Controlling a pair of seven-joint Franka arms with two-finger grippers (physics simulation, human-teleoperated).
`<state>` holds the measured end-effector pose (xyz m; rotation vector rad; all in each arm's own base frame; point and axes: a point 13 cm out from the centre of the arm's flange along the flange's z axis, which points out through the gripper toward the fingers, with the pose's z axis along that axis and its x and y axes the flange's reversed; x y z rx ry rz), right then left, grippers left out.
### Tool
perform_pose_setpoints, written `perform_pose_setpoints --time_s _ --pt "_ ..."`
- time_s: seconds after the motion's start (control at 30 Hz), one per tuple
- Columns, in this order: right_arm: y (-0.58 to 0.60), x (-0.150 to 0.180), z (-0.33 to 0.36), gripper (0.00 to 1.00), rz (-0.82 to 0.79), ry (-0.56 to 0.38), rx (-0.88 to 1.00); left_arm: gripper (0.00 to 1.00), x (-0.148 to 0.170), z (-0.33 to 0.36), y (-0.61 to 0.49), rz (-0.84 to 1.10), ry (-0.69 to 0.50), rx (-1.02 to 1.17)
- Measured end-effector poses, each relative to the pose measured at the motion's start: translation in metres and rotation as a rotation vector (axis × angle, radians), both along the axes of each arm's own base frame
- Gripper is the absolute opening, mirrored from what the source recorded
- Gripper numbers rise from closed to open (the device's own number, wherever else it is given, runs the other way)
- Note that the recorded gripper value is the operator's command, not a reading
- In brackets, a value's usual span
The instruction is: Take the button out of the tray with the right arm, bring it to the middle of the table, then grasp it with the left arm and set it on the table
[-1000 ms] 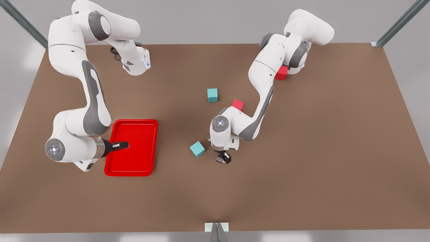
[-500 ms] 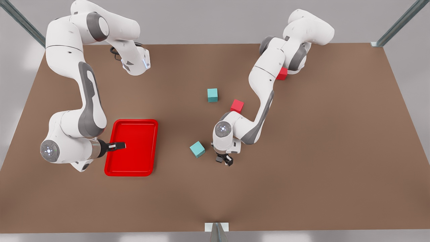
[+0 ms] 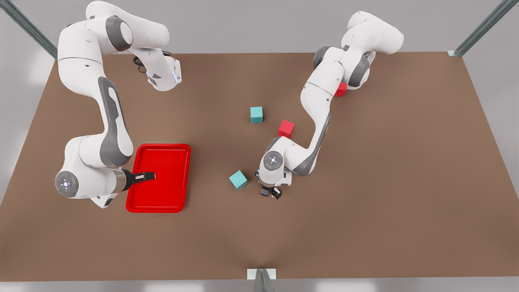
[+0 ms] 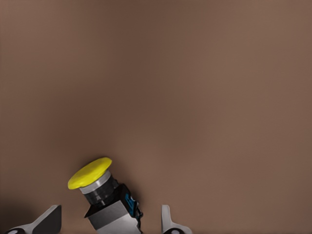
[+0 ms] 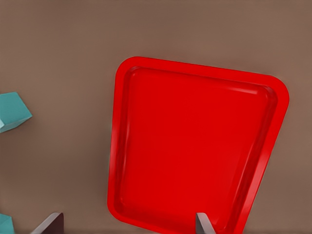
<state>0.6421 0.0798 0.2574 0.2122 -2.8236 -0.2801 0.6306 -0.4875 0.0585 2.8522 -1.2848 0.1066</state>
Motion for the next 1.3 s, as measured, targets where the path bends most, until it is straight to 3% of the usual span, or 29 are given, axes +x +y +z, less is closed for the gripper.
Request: perform_pose_setpoints --time_s 0.83,0.9,0.97,1.07,1.2,1.3 --pt "-0.006 -0.002 -0.013 1.0 -0.011 0.02 0.006 0.98 0.0 -0.017 0.004 0.004 0.004 0.004" --pt "-0.005 -0.002 -0.013 1.0 -0.011 0.02 0.005 0.91 0.001 -0.016 0.004 0.004 0.003 0.003" --pt "-0.005 -0.002 -0.012 1.0 -0.01 0.02 0.005 0.73 0.0 -0.017 0.004 0.005 0.005 0.004" --pt "-0.004 -0.002 -0.012 1.0 -0.008 0.02 0.005 0.73 -0.001 -0.017 0.004 0.005 0.007 0.005" --pt "-0.004 -0.003 -0.013 1.0 -0.008 0.022 0.004 0.52 -0.001 -0.017 0.004 0.004 0.008 0.004" --pt "-0.004 -0.003 -0.013 1.0 -0.008 0.022 0.004 0.43 -0.001 -0.017 0.004 0.006 0.008 0.002"
